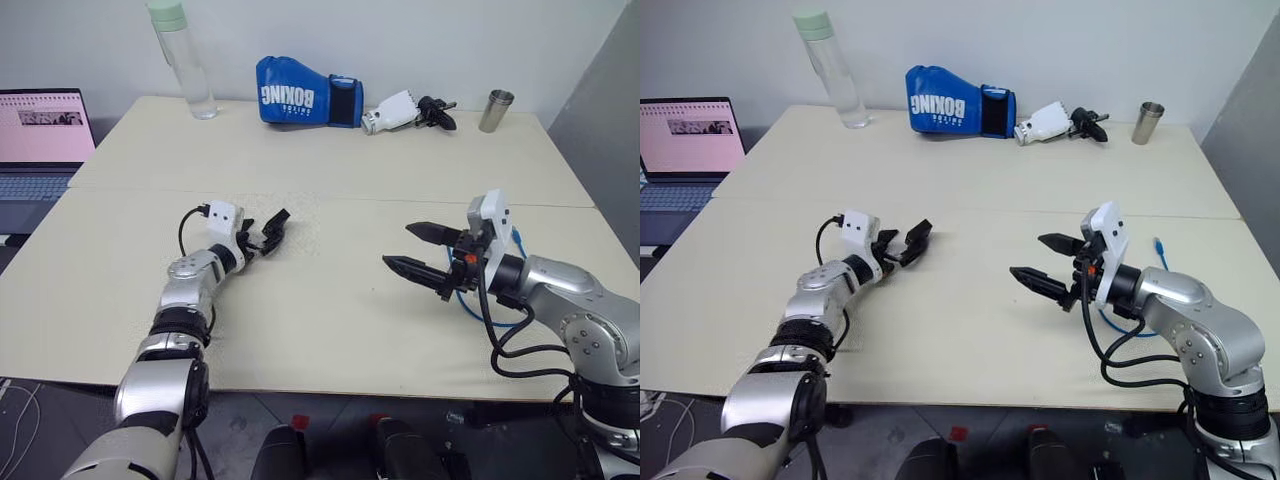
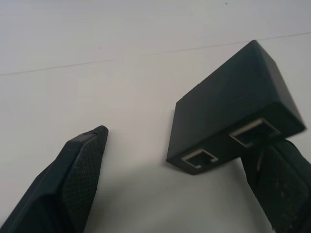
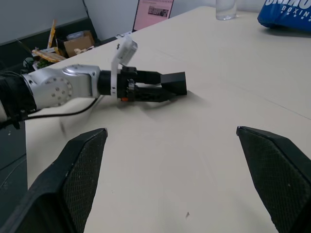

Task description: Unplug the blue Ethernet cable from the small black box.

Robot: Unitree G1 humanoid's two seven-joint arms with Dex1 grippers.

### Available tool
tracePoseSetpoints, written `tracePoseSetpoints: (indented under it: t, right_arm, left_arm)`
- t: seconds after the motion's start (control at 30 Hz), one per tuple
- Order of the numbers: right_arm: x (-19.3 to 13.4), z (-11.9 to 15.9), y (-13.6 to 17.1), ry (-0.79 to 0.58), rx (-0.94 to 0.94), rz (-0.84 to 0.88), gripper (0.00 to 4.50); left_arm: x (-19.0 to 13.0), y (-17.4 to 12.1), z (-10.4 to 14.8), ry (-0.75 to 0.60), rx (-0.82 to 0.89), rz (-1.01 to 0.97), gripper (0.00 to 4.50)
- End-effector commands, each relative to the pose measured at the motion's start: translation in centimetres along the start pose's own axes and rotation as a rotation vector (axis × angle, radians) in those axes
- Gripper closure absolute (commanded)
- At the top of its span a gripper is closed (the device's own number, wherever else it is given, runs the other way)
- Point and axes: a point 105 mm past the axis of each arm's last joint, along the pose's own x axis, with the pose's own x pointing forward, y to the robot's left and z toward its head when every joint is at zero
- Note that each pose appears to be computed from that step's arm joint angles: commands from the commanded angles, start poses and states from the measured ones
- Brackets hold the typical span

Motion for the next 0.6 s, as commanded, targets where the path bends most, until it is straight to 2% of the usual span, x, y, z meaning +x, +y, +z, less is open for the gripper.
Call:
tracePoseSetpoints:
  t: [0.03, 0.2, 0.33, 0.47, 0.6]
  right_arm:
    - [-0.5, 1.2, 0.4, -0.029, -0.042, 0.015, 0.0]
    - [-0.6, 1.1, 0.4, -0.024, -0.036, 0.017, 0.0]
    - [-2.4, 1.1, 0.9, 0.026, -0.038, 0.042, 0.0]
    - [-5.2, 1.7, 0.5, 0.107, -0.034, 0.045, 0.0]
    - [-7.4, 2.3, -0.2, 0.166, -0.019, 0.034, 0.0]
  left_arm:
    - [-1.0, 0.2, 4.2, -0.065, 0.059, -0.055, 0.05]
    - [-2.1, -0.8, 6.7, -0.05, 0.097, -0.155, 0.05]
    - [-4.6, -1.5, 8.3, -0.011, 0.122, -0.269, 0.05]
    - [-8.1, -0.7, 10.2, 0.073, 0.177, -0.346, 0.05]
    - [-10.9, 1.2, 10.1, 0.195, 0.247, -0.378, 0.05]
